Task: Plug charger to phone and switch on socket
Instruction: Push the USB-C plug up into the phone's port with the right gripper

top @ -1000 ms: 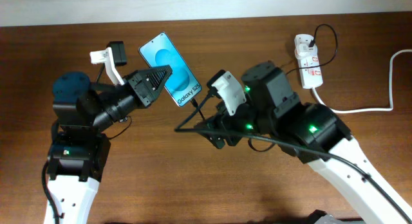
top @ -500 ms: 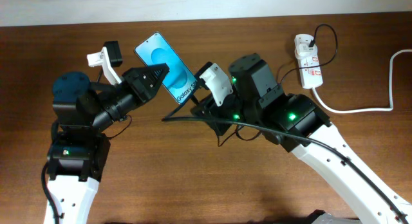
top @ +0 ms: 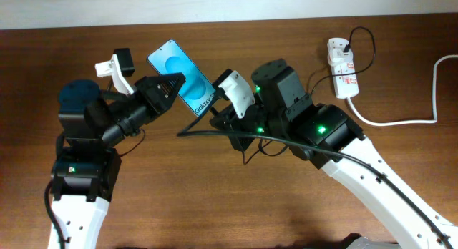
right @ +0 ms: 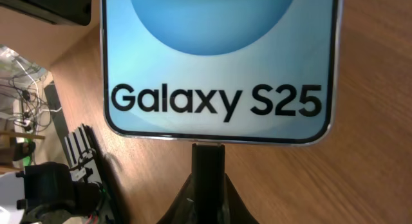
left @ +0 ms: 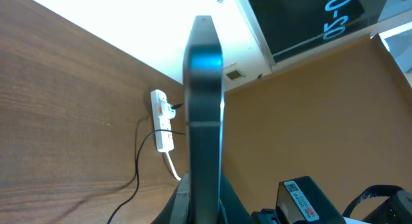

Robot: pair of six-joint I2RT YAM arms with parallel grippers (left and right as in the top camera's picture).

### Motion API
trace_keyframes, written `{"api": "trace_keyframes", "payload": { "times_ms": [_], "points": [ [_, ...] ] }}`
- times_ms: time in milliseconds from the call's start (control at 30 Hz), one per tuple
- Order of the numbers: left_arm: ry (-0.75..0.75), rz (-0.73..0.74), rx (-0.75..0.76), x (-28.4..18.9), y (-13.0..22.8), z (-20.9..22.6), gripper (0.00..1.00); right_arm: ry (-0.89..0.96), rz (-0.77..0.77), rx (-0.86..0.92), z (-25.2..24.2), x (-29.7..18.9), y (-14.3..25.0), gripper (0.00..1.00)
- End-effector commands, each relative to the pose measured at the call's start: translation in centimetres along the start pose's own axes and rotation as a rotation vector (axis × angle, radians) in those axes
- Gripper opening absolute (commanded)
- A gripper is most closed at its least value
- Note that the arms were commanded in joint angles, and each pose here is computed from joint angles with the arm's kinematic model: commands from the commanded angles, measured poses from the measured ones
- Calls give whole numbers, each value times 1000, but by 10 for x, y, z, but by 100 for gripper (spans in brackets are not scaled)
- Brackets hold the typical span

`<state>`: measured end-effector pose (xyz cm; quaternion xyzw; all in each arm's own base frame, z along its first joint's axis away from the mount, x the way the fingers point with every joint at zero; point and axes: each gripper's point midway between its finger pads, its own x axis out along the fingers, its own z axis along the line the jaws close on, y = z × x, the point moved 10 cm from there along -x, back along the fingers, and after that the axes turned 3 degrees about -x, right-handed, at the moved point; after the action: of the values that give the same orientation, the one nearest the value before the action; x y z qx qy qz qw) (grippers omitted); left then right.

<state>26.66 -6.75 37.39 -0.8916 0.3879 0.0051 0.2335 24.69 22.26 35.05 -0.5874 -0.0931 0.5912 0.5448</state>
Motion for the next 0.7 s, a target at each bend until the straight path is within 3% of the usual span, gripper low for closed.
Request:
{"api": "trace_keyframes", "payload": {
  "times_ms": [0,100,233,333,667],
  "points": [
    [59,69,42,-3,7,-10,0,-11,-18,-11,2,-1,-5,16],
    [59,69,42,-3,7,-10,0,-16,-16,-10,3,-1,-4,25],
    [39,40,42,-3,5,-9,0,-39,13,5,4,-1,0,57],
    [30,22,86,-3,3,-9,0,-46,17,6,6,-5,2,69],
    [-13,-63,78,-3,-4,-7,0,-16,-85,-42,36,-72,6,83]
  ]
}}
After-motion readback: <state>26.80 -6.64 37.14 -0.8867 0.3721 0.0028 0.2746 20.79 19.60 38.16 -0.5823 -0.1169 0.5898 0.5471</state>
